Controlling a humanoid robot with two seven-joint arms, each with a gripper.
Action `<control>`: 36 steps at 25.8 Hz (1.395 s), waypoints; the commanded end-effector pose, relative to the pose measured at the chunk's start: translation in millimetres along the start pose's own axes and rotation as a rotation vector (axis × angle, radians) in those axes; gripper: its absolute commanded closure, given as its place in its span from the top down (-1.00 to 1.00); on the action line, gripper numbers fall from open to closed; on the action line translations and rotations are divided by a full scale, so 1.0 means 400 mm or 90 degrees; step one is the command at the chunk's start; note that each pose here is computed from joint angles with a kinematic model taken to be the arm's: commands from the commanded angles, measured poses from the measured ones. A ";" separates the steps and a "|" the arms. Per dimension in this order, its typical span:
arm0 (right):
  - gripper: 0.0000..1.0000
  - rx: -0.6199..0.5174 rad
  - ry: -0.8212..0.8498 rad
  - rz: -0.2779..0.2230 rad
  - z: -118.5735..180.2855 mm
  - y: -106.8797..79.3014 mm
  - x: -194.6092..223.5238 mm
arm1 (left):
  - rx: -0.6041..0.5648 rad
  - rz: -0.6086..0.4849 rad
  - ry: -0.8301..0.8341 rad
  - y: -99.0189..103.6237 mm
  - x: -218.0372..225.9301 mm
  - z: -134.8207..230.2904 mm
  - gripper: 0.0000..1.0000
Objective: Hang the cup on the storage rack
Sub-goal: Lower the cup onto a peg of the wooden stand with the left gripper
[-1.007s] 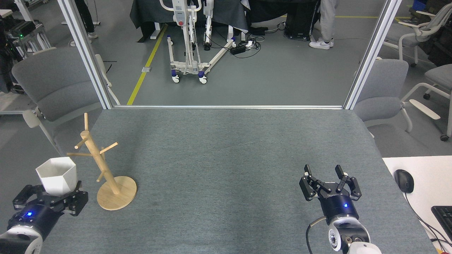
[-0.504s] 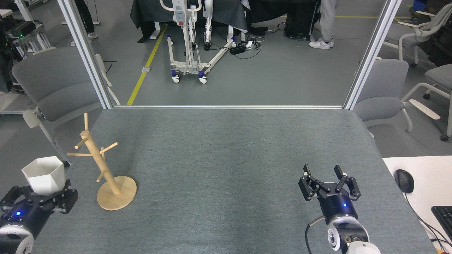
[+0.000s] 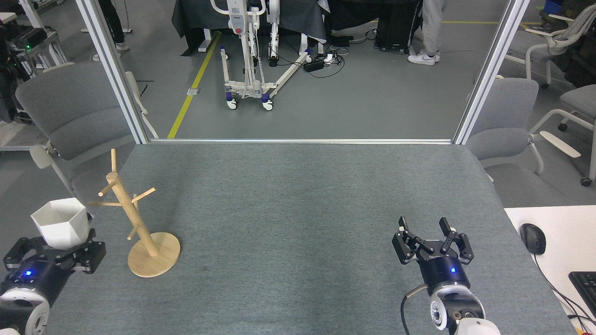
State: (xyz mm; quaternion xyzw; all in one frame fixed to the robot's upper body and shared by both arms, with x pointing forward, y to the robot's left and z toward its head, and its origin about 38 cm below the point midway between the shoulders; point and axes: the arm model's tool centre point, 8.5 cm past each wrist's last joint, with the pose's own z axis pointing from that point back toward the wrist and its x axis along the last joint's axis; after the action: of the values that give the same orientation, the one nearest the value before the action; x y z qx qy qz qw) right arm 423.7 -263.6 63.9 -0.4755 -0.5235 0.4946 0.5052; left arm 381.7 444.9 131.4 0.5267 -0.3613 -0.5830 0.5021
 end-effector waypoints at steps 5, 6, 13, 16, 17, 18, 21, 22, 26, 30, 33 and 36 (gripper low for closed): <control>1.00 -0.002 0.000 -0.001 0.000 0.000 0.002 | 0.000 -0.021 -0.011 0.022 0.033 -0.032 -1.00; 1.00 -0.001 -0.001 -0.002 0.000 0.001 0.003 | -0.001 -0.022 -0.013 0.022 0.034 -0.032 -1.00; 1.00 0.004 -0.001 -0.001 -0.011 0.006 0.012 | -0.018 -0.030 -0.040 0.000 0.061 -0.042 -1.00; 1.00 0.004 -0.002 -0.002 -0.015 0.006 0.015 | -0.026 -0.021 -0.040 -0.015 0.065 -0.046 -0.32; 1.00 0.005 -0.001 -0.003 -0.014 0.007 0.015 | -0.028 -0.018 -0.039 -0.019 0.066 -0.046 -0.05; 1.00 0.005 -0.002 0.000 -0.015 0.007 0.017 | -0.029 -0.016 -0.039 -0.021 0.068 -0.048 0.12; 1.00 0.005 -0.003 0.000 -0.016 0.007 0.023 | -0.036 -0.008 -0.040 -0.034 0.073 -0.051 0.51; 1.00 0.007 -0.002 -0.001 -0.016 0.010 0.023 | -0.038 -0.005 -0.040 -0.038 0.075 -0.052 0.62; 1.00 0.008 -0.002 -0.001 -0.016 0.011 0.023 | -0.031 0.011 -0.022 -0.058 0.069 -0.055 0.96; 1.00 0.008 -0.002 -0.001 -0.016 0.011 0.022 | -0.023 0.024 -0.024 -0.080 0.075 -0.055 0.96; 1.00 0.007 0.000 0.001 -0.016 0.009 0.014 | -0.042 0.035 -0.026 -0.112 0.078 -0.056 0.96; 1.00 0.011 0.001 0.000 -0.016 0.015 0.015 | -0.058 0.052 -0.032 -0.143 0.096 -0.059 0.96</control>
State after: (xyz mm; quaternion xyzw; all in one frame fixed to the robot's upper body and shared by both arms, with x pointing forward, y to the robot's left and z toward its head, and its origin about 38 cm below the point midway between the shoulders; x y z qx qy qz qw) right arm 429.7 -256.7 59.5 -0.4721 -0.5196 0.4985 0.5085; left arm 396.6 426.4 75.6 0.4858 -0.3669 -0.5912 0.5290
